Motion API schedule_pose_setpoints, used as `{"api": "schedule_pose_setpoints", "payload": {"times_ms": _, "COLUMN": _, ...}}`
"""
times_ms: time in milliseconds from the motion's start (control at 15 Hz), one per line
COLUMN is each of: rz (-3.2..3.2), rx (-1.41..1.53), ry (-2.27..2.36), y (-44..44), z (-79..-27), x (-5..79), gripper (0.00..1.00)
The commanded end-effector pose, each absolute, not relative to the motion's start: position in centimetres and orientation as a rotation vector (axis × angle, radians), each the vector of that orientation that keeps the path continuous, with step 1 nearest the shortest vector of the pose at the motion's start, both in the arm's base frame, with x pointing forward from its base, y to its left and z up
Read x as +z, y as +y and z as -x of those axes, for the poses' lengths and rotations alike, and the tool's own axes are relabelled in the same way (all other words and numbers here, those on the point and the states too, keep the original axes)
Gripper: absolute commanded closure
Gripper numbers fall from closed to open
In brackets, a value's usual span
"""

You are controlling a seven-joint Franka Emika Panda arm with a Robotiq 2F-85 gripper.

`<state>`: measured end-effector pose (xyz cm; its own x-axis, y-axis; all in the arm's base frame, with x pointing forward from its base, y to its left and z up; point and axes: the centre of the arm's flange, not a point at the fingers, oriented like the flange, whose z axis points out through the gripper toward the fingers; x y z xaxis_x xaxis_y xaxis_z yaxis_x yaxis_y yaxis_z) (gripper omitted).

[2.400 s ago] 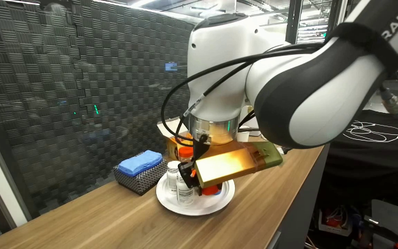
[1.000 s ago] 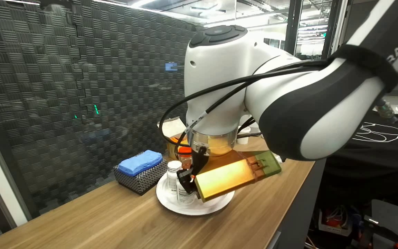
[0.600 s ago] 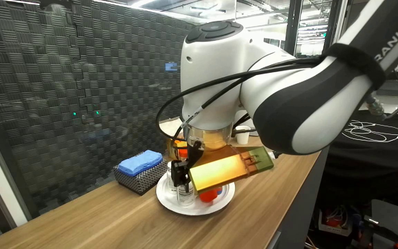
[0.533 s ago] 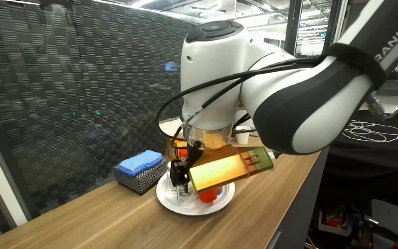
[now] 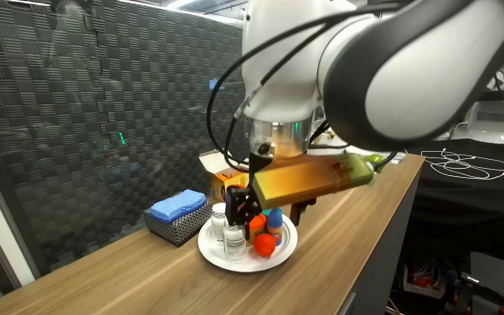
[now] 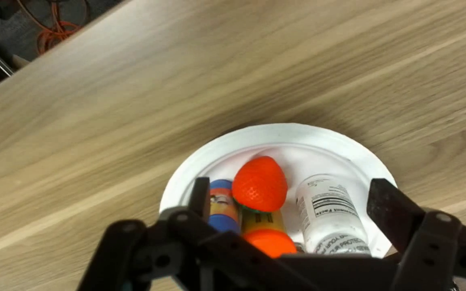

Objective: Pick up the bottles from the table and put them on the white plate.

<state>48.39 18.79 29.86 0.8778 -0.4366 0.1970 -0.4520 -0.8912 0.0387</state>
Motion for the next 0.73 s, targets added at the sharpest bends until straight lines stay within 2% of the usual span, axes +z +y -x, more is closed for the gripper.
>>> {"api": "schedule_pose_setpoints", "payload": {"times_ms": 0, "rz": -2.958, "rx": 0.185, "ry": -0.628, "y": 15.0, "z": -47.1, "x": 38.2, "gripper": 0.00}}
{"api": "schedule_pose_setpoints", "payload": {"times_ms": 467, "rz": -2.994, "rx": -0.011, "ry": -0.169, "y": 8.9, "z": -43.4, "x": 52.2, "gripper": 0.00}}
{"api": "schedule_pose_setpoints", "payload": {"times_ms": 533, "rz": -2.956, "rx": 0.010, "ry": -0.287, "y": 10.1, "z": -44.6, "x": 48.0, "gripper": 0.00}}
{"api": "schedule_pose_setpoints", "payload": {"times_ms": 667, "rz": -2.981, "rx": 0.015, "ry": -0.212, "y": 9.0, "z": -43.5, "x": 50.9, "gripper": 0.00}}
